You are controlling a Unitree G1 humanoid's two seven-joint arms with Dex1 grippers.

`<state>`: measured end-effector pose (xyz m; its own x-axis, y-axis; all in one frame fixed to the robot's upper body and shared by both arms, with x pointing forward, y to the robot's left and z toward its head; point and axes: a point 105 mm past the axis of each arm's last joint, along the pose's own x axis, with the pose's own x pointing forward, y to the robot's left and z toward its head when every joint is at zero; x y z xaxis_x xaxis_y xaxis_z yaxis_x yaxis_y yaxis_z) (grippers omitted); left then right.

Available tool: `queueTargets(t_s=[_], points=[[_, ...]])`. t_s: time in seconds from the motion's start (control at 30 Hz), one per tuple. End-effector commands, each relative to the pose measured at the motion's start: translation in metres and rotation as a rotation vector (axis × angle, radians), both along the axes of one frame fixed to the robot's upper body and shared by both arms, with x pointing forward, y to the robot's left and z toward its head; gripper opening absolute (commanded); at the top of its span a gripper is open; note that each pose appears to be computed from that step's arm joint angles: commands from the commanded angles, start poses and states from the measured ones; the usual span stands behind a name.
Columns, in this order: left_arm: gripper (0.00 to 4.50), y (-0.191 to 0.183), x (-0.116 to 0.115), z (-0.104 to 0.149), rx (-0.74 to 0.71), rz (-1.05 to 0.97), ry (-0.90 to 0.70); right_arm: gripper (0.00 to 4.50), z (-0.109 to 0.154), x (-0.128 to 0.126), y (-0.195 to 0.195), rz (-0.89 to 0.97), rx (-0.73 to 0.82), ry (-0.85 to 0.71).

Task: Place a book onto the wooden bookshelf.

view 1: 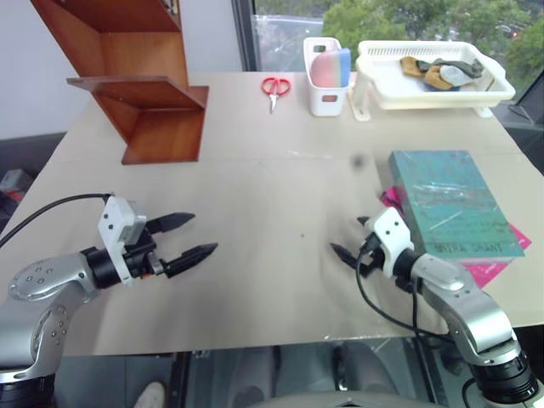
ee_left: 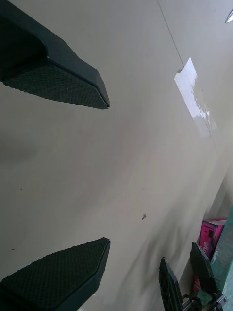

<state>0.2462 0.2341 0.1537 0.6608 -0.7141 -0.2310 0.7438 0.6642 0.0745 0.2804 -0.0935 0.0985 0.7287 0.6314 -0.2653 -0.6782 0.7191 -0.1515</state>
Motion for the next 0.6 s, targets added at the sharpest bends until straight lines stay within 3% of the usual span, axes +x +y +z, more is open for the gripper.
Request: queueTargets(t_s=[0.03, 0.2, 0.43, 0.53, 0.6], points=[[4.50, -0.004, 0.004, 0.014, 0.008, -0.014, -0.063, 4.47, 0.013, -0.001, 0.000, 0.012, 0.008, -0.047], [4.50, -0.017, 0.014, 0.019, -0.021, -0.052, -0.091, 4.47, 0.019, -0.002, 0.003, 0.016, 0.069, -0.049], [4.50, -0.042, 0.018, 0.026, -0.065, -0.158, -0.116, 4.47, 0.054, -0.006, 0.011, 0.040, 0.277, -0.061], [4.50, -0.066, 0.019, 0.035, -0.118, -0.244, -0.137, 3.61, 0.078, -0.007, -0.001, 0.046, 0.326, -0.085], [4.50, -0.083, 0.019, 0.040, -0.134, -0.312, -0.162, 2.71, 0.096, -0.006, -0.025, 0.036, 0.314, -0.111]])
